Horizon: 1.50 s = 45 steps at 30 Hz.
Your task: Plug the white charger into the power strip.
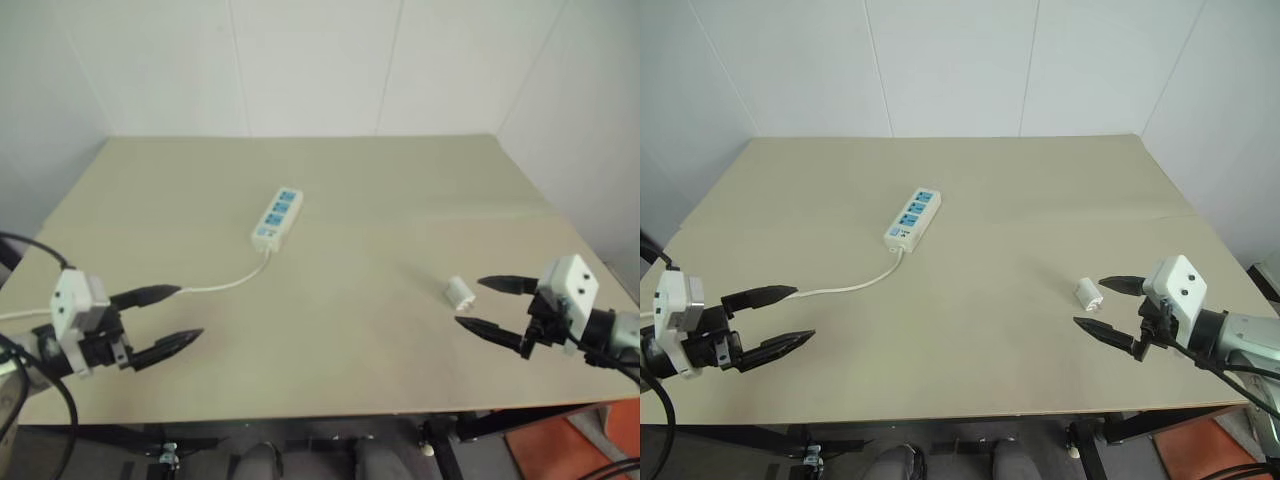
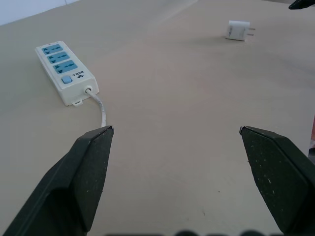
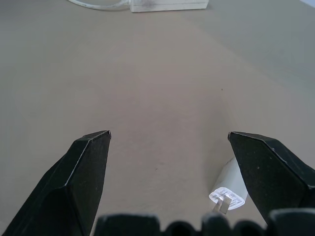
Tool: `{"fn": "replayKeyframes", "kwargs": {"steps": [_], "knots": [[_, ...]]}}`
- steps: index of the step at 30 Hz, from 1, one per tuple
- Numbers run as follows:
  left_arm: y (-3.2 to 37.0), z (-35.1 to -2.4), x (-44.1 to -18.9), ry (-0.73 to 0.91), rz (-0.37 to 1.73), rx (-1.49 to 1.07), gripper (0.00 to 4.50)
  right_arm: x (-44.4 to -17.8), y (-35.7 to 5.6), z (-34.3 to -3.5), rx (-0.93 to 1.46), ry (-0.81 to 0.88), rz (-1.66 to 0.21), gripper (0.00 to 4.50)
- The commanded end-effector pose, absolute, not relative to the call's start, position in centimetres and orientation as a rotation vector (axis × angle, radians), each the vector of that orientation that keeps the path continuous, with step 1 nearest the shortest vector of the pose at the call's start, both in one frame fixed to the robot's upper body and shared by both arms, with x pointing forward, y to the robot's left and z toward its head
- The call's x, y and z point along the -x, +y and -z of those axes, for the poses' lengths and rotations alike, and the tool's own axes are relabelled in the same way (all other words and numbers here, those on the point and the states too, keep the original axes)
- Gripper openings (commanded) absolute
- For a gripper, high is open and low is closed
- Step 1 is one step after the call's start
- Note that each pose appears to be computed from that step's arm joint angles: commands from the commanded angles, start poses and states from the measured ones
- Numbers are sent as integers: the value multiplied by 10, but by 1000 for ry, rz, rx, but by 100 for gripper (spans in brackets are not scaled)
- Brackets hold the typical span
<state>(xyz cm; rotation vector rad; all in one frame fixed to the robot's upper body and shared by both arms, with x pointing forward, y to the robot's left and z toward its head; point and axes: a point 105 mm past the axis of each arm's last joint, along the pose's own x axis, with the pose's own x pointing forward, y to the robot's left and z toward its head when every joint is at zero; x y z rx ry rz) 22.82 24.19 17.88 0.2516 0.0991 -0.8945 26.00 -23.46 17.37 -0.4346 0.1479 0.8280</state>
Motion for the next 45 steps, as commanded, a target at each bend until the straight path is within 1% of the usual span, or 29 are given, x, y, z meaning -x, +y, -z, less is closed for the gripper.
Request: {"fn": "replayKeyframes", "kwargs": {"steps": [1, 11, 16, 18, 21, 23, 26, 31, 35, 38, 41, 42, 45], "knots": [[237, -185, -228, 69, 909, -267, 447, -258, -236, -190, 492, 93, -813, 450], [233, -185, -230, 59, 918, -264, 447, -259, -236, -189, 497, 89, -807, 450], [231, -179, -251, 57, 831, -290, 447, -261, -234, -190, 501, 75, -809, 450], [229, -174, -267, 83, 775, -312, 447, -261, -232, -191, 502, 65, -812, 450], [223, -169, -286, 96, 751, -328, 447, -262, -229, -194, 505, 52, -815, 450], [218, -162, -304, 128, 720, -325, 447, -263, -227, -195, 508, 41, -817, 450], [212, -147, -337, 210, 651, -337, 447, -263, -224, -197, 508, 25, -817, 450], [200, -120, -378, 341, 575, -313, 447, -265, -219, -201, 516, 3, -819, 450], [183, -107, -396, 394, 587, -298, 447, -265, -217, -205, 523, -10, -820, 450], [175, -101, -403, 409, 606, -293, 386, -262, -216, -205, 523, -16, -820, 450], [172, -93, -408, 435, 598, -295, 287, -261, -214, -206, 524, -21, -820, 450], [170, -91, -408, 437, 607, -295, 259, -261, -214, -206, 524, -22, -820, 450], [168, -89, -406, 438, 625, -293, 155, -260, -214, -207, 525, -23, -817, 450]]}}
